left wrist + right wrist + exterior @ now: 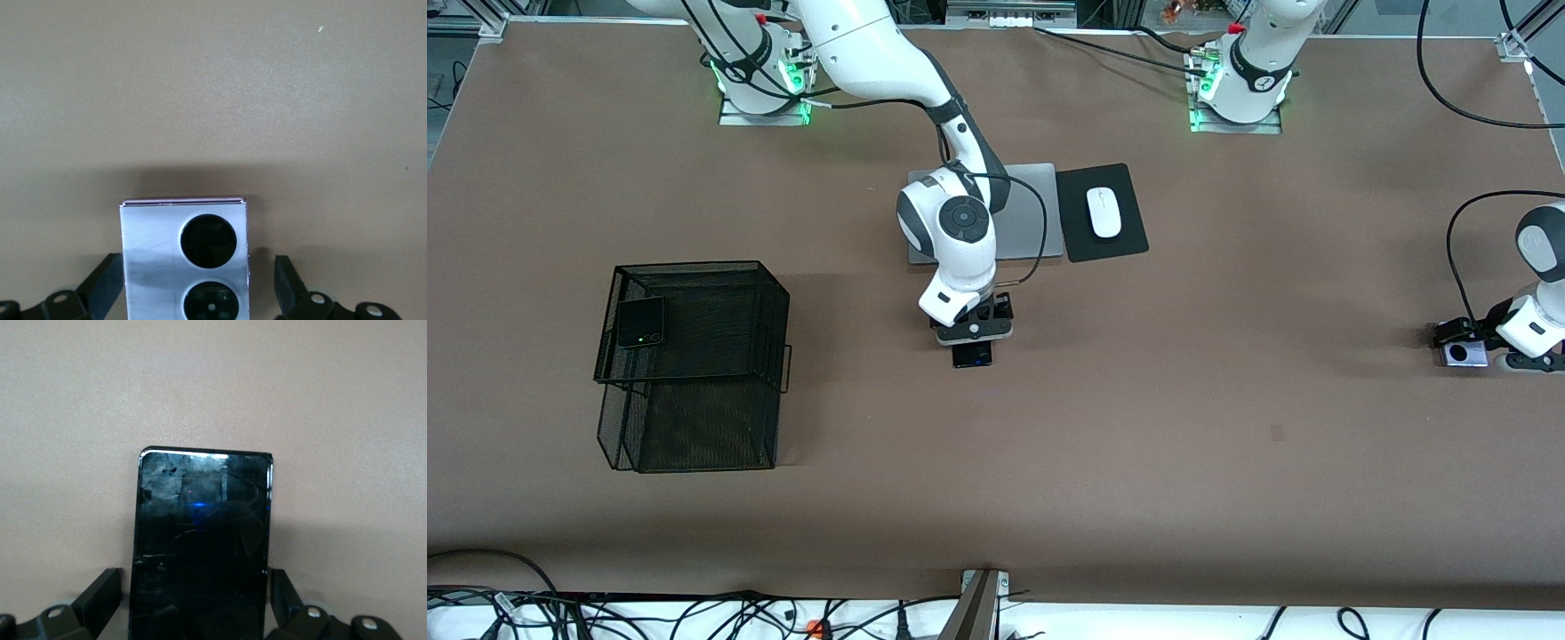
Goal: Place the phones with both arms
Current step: 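Carry the bar phone into the basket while the left gripper grasps the lavender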
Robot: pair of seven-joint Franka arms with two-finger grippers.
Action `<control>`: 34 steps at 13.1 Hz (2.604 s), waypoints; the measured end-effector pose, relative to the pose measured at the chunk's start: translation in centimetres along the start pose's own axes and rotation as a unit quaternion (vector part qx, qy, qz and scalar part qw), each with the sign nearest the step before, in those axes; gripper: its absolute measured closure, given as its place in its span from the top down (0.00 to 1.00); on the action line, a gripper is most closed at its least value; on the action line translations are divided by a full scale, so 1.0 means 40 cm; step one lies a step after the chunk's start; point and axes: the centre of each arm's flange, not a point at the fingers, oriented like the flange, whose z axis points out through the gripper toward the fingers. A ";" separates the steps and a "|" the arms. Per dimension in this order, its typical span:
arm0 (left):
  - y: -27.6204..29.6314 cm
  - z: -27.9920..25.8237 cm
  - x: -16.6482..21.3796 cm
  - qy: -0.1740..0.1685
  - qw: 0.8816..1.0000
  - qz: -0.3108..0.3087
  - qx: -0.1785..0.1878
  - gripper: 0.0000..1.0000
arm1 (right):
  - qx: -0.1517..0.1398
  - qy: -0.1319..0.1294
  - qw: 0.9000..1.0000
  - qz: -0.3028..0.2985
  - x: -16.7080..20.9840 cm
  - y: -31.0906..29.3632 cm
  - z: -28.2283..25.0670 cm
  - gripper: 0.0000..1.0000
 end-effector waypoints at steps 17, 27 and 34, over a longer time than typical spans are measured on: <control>-0.010 0.032 0.002 0.008 1.000 0.006 -0.002 0.85 | 0.030 -0.066 0.996 0.057 0.228 0.308 -0.634 0.79; 0.255 -0.478 0.206 -0.107 0.990 0.084 0.019 0.85 | 0.015 -0.114 0.991 0.065 0.127 0.989 -0.497 0.79; 0.661 -0.749 0.254 -0.114 0.981 0.146 0.051 0.85 | 0.001 -0.105 0.992 0.068 0.040 1.049 -0.352 0.79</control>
